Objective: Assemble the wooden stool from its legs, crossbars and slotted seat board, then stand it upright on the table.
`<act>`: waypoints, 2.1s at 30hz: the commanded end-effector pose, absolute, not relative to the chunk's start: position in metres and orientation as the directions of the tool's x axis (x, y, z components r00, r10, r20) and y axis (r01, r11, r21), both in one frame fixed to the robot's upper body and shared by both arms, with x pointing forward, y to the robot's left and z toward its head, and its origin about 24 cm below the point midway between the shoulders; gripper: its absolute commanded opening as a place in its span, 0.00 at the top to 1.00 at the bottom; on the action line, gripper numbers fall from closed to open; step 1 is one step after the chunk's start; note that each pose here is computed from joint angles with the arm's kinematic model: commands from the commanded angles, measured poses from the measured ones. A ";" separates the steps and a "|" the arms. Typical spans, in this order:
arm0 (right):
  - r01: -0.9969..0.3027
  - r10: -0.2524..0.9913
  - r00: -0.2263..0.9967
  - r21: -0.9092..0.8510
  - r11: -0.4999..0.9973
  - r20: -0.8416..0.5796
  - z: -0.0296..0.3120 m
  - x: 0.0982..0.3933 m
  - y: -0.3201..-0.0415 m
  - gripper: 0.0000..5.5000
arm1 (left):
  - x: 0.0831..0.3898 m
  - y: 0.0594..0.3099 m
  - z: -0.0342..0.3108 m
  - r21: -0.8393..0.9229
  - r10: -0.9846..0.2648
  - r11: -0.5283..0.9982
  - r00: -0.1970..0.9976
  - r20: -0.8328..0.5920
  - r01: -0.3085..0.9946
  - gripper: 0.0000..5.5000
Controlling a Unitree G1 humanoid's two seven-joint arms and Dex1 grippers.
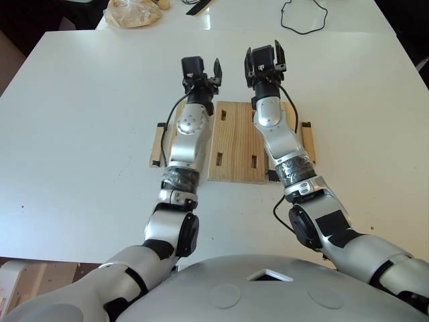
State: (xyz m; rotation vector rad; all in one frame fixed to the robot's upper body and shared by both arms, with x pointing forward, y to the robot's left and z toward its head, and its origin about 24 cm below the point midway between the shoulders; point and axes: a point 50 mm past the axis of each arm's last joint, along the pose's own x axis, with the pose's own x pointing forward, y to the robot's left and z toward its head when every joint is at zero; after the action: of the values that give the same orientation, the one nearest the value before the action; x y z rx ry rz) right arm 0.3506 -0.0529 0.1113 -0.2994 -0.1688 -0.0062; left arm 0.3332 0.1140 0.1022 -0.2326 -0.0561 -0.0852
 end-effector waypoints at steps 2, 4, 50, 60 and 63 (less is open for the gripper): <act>0.083 -0.030 0.984 -0.300 0.950 0.175 0.111 0.345 -0.063 0.41 | 0.292 0.201 0.091 -0.145 -0.039 0.989 0.999 -0.031 0.034 0.40; 0.091 -0.043 0.985 -0.290 0.953 0.169 0.110 0.342 -0.066 0.41 | 0.273 0.226 0.087 -0.099 -0.024 0.995 0.996 -0.082 0.016 0.40; 0.168 -0.129 0.978 -0.255 0.952 0.163 0.110 0.322 -0.066 0.41 | 0.169 0.257 -0.005 -0.016 -0.184 0.980 0.869 -0.460 0.199 0.72; 0.127 -0.102 0.983 -0.163 0.979 0.152 0.114 0.324 -0.077 0.41 | 0.228 0.270 0.051 0.021 -0.151 0.987 0.964 -0.219 0.160 0.76; -0.121 0.120 0.993 0.099 0.988 0.019 0.125 0.337 -0.089 0.41 | 0.281 0.245 0.141 -0.160 -0.221 0.956 0.962 0.162 0.246 0.76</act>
State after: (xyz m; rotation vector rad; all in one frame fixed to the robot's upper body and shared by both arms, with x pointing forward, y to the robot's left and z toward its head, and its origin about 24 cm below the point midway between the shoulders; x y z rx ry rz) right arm 0.3250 -0.0789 0.1098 -0.1316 -0.1008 -0.0759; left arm 0.2363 0.2659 0.0575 -0.0194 0.1801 -0.1549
